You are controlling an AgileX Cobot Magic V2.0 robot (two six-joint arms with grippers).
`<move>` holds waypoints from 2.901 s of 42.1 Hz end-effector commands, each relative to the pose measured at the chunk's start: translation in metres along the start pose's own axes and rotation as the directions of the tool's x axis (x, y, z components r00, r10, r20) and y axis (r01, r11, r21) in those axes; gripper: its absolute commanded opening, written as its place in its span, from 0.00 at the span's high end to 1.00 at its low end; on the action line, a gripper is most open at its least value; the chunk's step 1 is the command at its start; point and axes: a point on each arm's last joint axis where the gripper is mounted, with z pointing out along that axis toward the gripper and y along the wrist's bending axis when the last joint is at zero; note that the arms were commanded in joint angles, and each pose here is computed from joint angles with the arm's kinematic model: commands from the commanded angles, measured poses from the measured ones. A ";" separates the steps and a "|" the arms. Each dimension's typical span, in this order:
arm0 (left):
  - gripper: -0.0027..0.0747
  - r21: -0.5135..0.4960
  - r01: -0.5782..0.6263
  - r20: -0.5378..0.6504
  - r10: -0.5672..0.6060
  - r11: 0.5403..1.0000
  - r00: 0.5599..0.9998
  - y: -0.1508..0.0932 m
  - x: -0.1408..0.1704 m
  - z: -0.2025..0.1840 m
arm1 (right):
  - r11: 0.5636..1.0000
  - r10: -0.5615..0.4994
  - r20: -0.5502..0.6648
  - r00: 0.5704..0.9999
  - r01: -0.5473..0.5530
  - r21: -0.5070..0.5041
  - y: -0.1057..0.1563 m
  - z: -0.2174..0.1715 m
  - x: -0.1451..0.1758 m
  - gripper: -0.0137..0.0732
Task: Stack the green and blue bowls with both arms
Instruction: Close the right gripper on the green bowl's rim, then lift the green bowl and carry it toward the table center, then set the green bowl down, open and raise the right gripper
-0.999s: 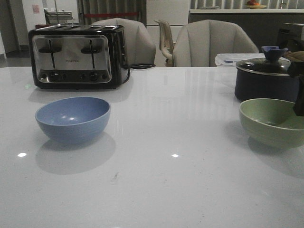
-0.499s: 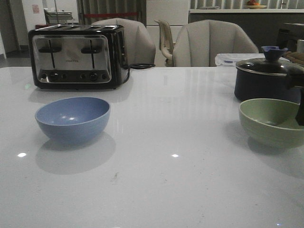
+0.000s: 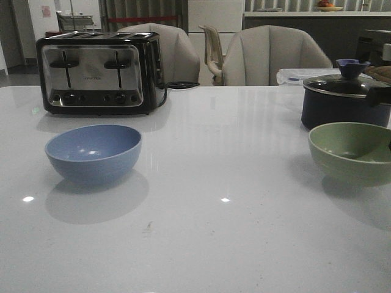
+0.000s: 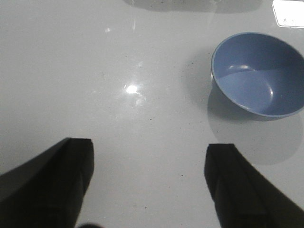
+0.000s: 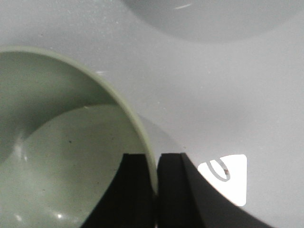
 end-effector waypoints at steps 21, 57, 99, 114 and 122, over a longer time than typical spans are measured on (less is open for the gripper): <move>0.28 -0.008 -0.012 0.105 0.013 1.000 0.994 0.000 -0.015 -0.006 | 0.990 -0.088 0.216 0.972 0.109 -0.087 0.033 -0.114 -0.034 0.80; 0.28 -0.009 -0.013 0.105 0.014 1.000 0.994 0.000 -0.015 -0.006 | 0.937 -0.214 0.234 0.949 0.267 -0.226 0.112 -0.080 -0.034 0.80; 0.28 -0.011 -0.016 0.105 0.017 1.000 0.994 0.000 -0.015 -0.006 | 0.886 -0.367 0.140 0.919 0.392 -0.248 0.177 0.011 -0.011 0.43; 0.28 -0.016 -0.077 0.109 0.079 0.997 0.991 -0.001 -0.019 -0.009 | 0.878 -0.366 0.210 0.907 0.411 -0.244 0.178 -0.017 -0.017 0.36; 0.28 0.030 -0.164 0.154 0.157 0.986 0.975 -0.014 -0.032 -0.017 | 0.862 -0.410 0.279 0.868 0.469 -0.194 0.167 -0.064 -0.008 0.36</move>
